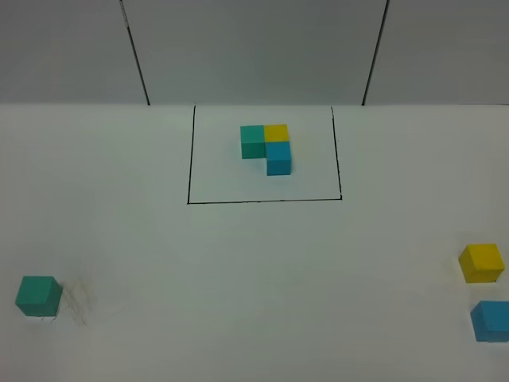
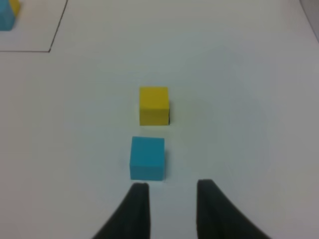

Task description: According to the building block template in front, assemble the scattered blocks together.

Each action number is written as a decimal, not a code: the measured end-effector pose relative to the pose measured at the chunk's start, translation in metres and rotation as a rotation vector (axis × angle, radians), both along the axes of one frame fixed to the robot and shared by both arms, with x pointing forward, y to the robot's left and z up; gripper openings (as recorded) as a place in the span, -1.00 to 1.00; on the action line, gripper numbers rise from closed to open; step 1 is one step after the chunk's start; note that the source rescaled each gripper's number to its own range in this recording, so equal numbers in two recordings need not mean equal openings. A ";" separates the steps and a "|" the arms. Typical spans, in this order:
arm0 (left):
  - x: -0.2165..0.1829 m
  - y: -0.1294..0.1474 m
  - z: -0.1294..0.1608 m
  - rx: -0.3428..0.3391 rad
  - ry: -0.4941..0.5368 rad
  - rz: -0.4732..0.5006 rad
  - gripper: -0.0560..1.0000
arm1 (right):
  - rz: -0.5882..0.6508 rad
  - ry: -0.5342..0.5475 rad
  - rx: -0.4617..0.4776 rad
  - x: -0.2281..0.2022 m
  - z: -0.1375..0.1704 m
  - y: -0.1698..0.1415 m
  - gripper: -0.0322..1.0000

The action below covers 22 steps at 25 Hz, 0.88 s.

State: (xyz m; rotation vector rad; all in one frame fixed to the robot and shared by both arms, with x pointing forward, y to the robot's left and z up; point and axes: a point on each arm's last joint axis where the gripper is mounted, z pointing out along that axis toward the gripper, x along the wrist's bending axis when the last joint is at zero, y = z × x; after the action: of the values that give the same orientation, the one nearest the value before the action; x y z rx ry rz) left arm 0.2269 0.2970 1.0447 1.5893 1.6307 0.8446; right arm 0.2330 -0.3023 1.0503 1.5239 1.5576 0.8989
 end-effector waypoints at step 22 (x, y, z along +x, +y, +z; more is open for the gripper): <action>0.000 0.000 0.000 0.002 0.000 0.001 0.36 | 0.000 0.000 0.000 0.000 0.000 0.000 -0.94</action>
State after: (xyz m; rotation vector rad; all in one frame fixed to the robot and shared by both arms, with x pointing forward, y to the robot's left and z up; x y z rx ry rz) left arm 0.2269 0.2972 1.0447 1.5897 1.6316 0.8471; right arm 0.2330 -0.3023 1.0503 1.5239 1.5576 0.8989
